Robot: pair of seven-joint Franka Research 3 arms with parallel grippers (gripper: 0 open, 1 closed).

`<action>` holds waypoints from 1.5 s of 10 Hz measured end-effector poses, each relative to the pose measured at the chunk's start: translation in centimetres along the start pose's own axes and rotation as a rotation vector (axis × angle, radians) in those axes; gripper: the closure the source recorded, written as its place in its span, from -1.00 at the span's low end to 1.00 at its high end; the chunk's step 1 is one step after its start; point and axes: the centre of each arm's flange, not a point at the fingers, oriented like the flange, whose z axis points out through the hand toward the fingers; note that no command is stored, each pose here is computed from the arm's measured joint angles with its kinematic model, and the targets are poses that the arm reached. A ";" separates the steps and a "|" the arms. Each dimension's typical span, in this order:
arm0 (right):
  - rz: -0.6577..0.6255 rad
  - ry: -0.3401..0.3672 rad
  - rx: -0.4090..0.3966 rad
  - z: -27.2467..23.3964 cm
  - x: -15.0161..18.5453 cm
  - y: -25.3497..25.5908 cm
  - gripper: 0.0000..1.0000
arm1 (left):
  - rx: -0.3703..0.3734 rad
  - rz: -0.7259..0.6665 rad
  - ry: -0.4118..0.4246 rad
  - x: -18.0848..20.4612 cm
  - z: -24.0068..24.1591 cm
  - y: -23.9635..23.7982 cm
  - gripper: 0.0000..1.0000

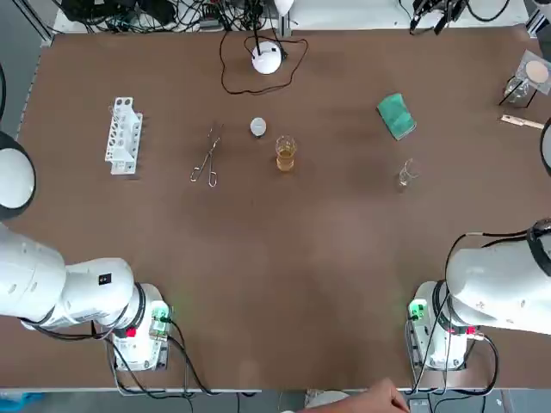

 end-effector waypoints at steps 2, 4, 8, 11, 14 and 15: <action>-0.004 0.017 -0.010 -1.2 0.1 -0.8 -1.00 | 0.000 0.000 0.000 0.0 0.0 0.0 -1.00; 0.000 0.019 -0.012 -1.7 0.1 -0.5 -1.00 | 0.000 0.000 0.000 0.0 0.0 0.0 -1.00; 0.041 0.030 -0.086 -3.5 0.4 1.0 -1.00 | 0.000 -0.005 -0.001 0.0 0.0 -0.3 -1.00; 0.066 0.031 -0.129 -8.1 -0.5 1.5 -1.00 | 0.000 -0.005 -0.002 0.0 0.0 -0.3 -1.00; 0.109 -0.012 -0.166 -10.0 -1.7 3.8 -1.00 | 0.000 -0.002 -0.002 0.0 0.0 -0.1 -1.00; 0.125 -0.022 -0.166 -10.4 -2.0 4.6 -1.00 | 0.000 -0.002 -0.002 0.0 0.0 -0.1 -1.00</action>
